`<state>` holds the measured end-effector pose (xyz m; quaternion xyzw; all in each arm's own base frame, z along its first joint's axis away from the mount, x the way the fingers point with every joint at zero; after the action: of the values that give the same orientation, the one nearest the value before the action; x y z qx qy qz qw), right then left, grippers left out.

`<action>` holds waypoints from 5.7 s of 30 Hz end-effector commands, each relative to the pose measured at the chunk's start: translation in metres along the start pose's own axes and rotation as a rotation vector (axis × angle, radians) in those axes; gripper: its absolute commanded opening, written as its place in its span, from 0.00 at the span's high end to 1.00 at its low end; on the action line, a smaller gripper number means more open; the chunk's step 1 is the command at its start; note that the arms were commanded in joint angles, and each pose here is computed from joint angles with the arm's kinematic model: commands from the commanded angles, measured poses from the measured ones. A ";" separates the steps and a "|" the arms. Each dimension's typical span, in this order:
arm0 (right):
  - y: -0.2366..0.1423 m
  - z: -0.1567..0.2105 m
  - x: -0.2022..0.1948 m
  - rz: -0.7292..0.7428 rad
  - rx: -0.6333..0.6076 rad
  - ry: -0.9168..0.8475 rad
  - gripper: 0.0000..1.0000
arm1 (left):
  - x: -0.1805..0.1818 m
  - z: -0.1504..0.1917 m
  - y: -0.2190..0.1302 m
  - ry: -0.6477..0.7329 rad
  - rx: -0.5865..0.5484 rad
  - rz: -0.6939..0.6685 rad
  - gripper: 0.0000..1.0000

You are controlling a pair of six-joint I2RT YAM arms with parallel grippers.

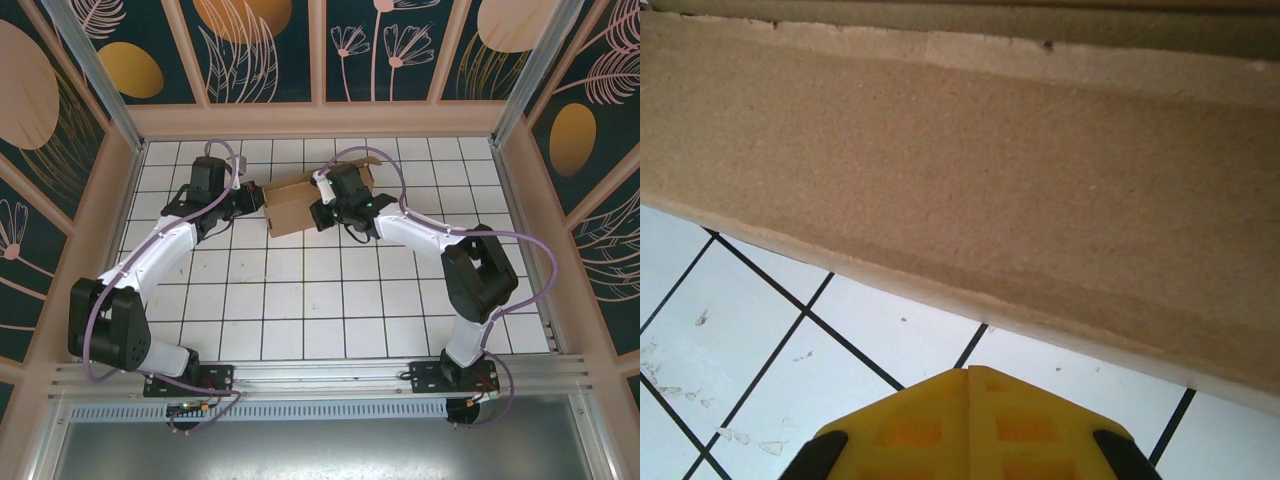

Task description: Fold the paper box

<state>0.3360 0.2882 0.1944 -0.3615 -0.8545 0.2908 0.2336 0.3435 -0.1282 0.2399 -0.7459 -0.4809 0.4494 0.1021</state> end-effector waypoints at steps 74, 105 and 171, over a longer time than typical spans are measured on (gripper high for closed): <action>0.013 -0.012 -0.001 -0.027 0.041 0.008 0.95 | 0.027 0.030 0.021 -0.298 0.170 0.051 1.00; -0.182 -0.013 -0.106 0.297 -0.415 -0.544 0.64 | 0.007 0.004 0.029 -0.077 0.144 -0.084 1.00; -0.096 -0.048 -0.143 0.062 -0.151 -0.112 1.00 | -0.002 -0.001 0.028 -0.025 0.132 -0.086 1.00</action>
<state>0.4182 0.1343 0.2565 -0.3776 -0.8824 0.2719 0.0694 0.3687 -0.1386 0.2347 -0.7197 -0.4984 0.4643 0.1345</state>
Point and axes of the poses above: each hand's point on the last joint's axis, 136 mm out from that joint toward the fingers, its own y axis out along the fingers, its own x axis along the line the jaws close on, z = x × y, the point moved 8 cm from there along -y, back along the fingers, and after that the axes turned 2 degrees about -y, right-handed, at the moved point
